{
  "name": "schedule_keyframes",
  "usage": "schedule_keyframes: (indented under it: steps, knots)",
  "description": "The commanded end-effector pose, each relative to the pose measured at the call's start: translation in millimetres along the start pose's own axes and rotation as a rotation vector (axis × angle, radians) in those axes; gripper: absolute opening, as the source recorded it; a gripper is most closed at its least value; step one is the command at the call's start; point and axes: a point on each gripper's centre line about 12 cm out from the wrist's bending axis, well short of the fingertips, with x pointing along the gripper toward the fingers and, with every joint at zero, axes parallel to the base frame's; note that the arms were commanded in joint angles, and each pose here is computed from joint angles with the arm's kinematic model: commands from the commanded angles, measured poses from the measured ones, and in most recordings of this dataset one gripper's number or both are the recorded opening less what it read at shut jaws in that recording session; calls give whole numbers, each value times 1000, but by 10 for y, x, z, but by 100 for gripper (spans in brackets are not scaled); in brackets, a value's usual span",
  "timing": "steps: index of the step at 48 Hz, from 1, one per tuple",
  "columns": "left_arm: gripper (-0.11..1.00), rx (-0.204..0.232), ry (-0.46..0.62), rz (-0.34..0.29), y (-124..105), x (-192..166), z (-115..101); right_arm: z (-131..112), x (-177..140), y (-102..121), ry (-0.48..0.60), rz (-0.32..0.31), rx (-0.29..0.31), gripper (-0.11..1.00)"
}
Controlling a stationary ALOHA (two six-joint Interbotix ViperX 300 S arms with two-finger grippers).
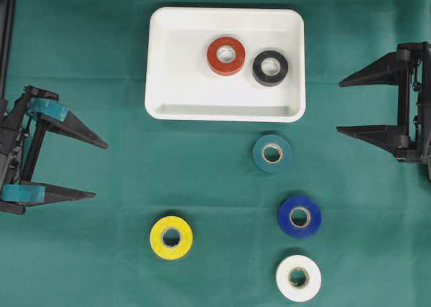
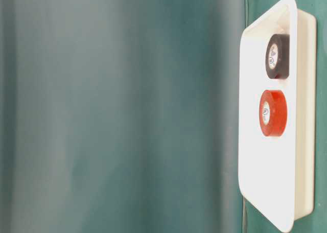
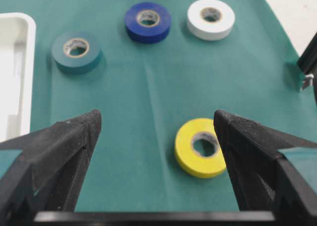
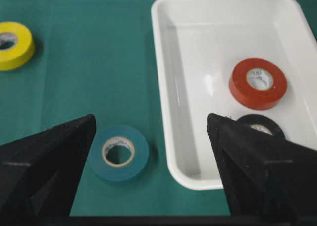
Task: Pick up the tape from a random location and place it into the white case.
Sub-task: 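Move the open left gripper across the table toward the blue roll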
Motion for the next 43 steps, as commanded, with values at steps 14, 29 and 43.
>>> schedule_keyframes:
  steps: [14,29,43]
  knots:
    - [95,-1,-63,0,0,299,212,72,-10,19,-23,8,0,88]
    - [95,-1,-52,5,4,851,515,66,-9,18,-22,8,-2,87]
    - [95,7,-62,7,0,1387,904,77,-21,19,-27,8,-5,87]
